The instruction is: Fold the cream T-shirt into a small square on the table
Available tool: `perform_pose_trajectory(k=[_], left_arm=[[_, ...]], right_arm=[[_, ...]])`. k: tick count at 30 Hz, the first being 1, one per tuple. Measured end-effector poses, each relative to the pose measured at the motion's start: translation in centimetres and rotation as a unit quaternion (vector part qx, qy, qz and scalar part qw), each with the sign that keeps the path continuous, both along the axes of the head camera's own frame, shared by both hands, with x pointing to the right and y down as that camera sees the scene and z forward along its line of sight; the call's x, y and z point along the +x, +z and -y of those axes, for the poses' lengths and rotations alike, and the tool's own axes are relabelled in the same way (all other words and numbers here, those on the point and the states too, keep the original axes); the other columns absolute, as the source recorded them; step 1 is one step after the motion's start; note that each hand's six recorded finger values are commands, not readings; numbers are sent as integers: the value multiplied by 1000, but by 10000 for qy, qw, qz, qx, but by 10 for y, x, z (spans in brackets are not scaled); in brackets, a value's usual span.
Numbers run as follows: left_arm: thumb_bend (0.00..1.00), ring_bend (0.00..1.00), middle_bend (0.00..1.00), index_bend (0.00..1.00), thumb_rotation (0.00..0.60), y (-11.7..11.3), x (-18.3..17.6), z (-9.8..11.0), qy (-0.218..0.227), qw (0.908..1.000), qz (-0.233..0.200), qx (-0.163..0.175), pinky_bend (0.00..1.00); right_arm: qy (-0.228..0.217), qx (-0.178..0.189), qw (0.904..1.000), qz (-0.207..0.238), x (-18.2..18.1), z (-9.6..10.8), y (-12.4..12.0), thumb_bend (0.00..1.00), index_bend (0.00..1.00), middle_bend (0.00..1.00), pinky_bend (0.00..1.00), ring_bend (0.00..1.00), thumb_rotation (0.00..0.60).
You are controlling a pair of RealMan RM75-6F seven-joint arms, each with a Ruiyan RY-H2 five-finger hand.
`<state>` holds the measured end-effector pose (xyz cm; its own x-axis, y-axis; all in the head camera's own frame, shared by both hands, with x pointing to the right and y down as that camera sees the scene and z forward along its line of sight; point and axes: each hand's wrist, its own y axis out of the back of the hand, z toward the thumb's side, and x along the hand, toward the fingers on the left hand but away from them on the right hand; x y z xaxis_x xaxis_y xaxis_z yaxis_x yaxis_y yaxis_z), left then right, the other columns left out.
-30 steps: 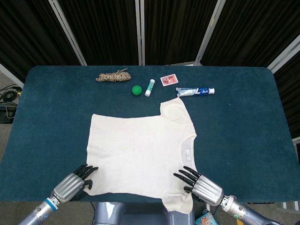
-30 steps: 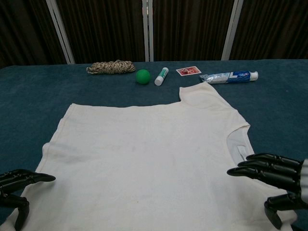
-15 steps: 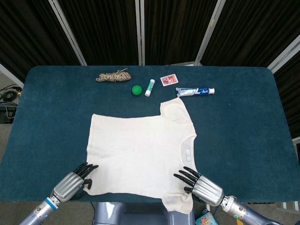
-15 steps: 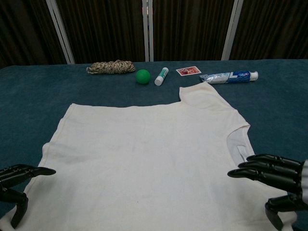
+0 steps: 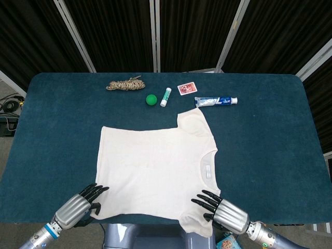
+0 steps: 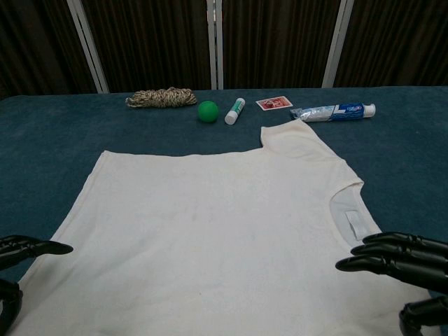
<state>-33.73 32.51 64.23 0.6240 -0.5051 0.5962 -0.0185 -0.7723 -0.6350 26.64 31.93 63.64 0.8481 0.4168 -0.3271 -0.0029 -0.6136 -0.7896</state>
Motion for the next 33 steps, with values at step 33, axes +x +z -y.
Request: perform_pose_trajectory(k=[33], left_arm=[[539,0,0,862,600,-62,2,-37,750,9952,-291,-556,0]], right_arm=[[-991,-812,9917,114,-15,-32,-55,458,758,71,0,0,600]])
